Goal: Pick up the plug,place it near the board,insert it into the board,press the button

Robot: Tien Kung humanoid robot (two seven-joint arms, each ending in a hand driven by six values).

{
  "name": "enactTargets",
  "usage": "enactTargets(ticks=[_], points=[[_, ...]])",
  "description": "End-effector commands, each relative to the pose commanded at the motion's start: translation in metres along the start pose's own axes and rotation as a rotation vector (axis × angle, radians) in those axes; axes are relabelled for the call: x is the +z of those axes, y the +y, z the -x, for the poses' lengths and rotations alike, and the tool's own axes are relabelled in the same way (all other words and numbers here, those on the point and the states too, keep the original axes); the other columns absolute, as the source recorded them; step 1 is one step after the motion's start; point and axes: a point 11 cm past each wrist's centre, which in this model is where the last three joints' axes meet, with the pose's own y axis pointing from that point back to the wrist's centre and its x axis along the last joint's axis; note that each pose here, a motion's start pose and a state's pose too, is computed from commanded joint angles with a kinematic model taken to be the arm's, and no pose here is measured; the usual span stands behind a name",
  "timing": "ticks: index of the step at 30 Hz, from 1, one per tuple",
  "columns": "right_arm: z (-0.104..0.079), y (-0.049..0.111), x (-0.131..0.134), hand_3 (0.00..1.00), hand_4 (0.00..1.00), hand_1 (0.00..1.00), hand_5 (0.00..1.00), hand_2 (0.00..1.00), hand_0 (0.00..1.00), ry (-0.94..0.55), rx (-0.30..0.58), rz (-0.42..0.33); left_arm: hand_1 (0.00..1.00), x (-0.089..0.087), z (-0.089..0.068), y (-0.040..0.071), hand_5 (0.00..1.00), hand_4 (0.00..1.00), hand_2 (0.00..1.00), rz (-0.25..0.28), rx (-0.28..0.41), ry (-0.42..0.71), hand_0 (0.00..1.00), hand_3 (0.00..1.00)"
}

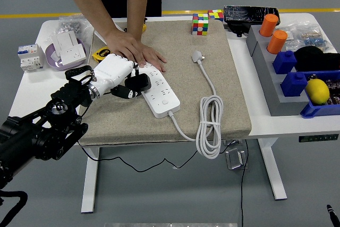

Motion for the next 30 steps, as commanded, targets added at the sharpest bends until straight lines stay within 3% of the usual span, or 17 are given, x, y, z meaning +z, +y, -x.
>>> enactTargets(ticks=[30], points=[[-0.0002,0.0001,-0.0007,0.857,0.998,0.886,0.998,0.832,0.949,-0.007,0.004,-0.002,0.546,0.0024,0.0077,0.0016,0.251,0.589,0.4,0.009,-0.024,-0.015,0.509,0.374]])
